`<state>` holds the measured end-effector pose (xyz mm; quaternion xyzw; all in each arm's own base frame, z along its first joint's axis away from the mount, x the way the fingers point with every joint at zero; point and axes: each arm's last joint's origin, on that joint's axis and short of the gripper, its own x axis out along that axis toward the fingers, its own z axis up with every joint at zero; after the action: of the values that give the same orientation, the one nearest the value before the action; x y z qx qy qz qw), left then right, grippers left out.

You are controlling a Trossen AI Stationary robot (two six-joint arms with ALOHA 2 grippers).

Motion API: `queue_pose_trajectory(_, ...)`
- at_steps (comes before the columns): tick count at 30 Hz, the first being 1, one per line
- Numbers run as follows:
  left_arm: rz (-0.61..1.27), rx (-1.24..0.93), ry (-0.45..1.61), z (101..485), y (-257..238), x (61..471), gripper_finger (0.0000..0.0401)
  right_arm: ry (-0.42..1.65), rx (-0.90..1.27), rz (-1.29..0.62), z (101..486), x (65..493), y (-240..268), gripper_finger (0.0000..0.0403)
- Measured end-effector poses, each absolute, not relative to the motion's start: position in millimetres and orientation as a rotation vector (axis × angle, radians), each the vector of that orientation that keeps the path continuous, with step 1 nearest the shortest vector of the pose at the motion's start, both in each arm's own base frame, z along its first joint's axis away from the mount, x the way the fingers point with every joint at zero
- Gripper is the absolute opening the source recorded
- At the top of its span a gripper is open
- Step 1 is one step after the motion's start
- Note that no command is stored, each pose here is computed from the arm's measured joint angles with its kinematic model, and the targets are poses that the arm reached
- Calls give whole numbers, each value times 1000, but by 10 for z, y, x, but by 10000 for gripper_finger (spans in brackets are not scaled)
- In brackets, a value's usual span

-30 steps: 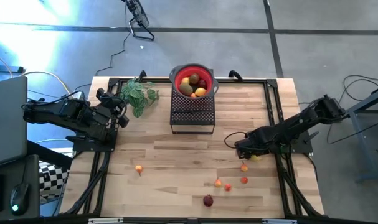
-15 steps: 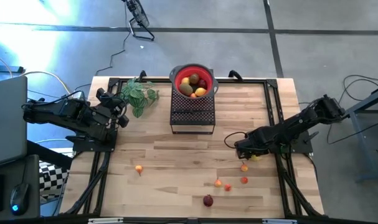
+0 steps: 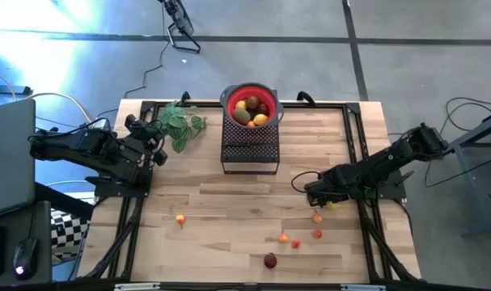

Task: Pick & Place Fruit
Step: Put the lemon into the red strainer bowl

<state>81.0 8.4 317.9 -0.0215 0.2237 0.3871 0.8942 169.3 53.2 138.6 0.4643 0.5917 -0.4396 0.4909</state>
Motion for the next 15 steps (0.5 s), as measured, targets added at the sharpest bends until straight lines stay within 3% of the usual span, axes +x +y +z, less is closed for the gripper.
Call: queue_pose_trajectory(15, 801, -41, 465, 3179, 84, 809, 0, 1444, 1172, -985, 1387, 1746, 559, 216)
